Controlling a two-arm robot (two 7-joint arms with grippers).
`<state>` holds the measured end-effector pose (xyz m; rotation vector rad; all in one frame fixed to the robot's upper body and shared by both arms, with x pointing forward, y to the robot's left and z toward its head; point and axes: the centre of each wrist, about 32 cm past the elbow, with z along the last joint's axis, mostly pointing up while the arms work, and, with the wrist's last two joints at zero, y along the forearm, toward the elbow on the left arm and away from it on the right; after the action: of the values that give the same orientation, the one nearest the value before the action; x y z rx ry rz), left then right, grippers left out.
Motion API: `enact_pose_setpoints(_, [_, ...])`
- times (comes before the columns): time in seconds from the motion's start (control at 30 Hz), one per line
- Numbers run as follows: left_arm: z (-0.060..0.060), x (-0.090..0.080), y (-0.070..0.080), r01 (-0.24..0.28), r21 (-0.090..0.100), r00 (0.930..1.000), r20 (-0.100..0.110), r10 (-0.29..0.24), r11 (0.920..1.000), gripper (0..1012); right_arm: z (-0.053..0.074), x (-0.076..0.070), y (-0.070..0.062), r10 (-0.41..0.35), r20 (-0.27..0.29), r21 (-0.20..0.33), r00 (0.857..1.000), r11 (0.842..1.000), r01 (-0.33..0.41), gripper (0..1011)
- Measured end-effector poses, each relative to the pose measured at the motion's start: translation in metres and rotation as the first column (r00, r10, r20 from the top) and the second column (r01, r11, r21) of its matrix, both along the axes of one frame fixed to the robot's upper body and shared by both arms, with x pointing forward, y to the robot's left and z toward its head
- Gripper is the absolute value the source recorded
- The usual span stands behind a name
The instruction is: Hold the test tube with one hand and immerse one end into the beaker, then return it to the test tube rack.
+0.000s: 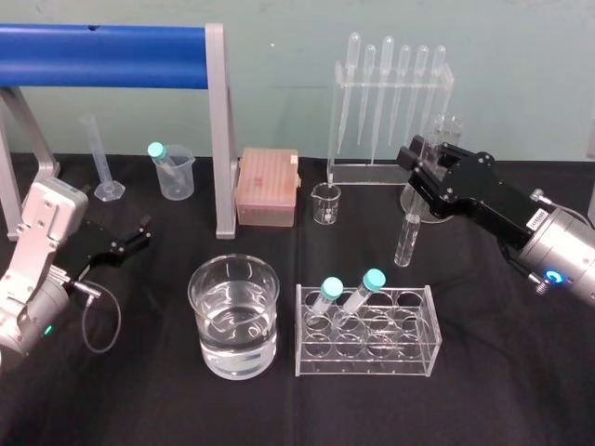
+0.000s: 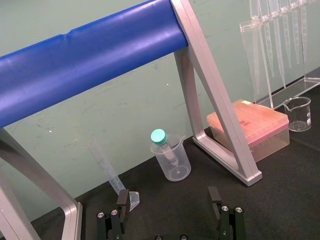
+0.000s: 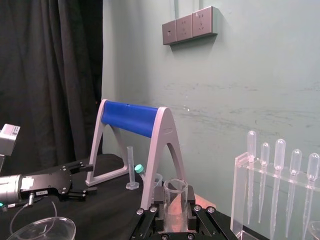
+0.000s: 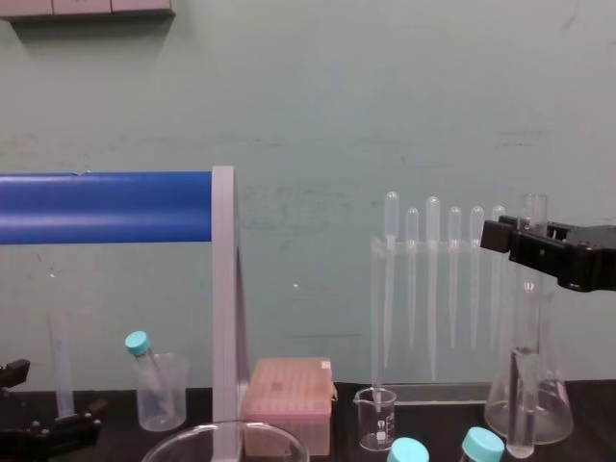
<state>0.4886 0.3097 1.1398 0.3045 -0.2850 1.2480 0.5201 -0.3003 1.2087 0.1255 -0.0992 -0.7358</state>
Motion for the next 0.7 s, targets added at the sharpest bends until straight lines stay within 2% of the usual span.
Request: enact_pose_setpoints(0.7, [0.0000, 0.0000, 0.0000, 0.000, 0.000, 1.0000, 0.000, 0.000, 1.0000, 1000, 0.0008, -0.0007, -0.0003, 0.001, 0.002, 0.003, 1.000, 1.000, -0.001, 242])
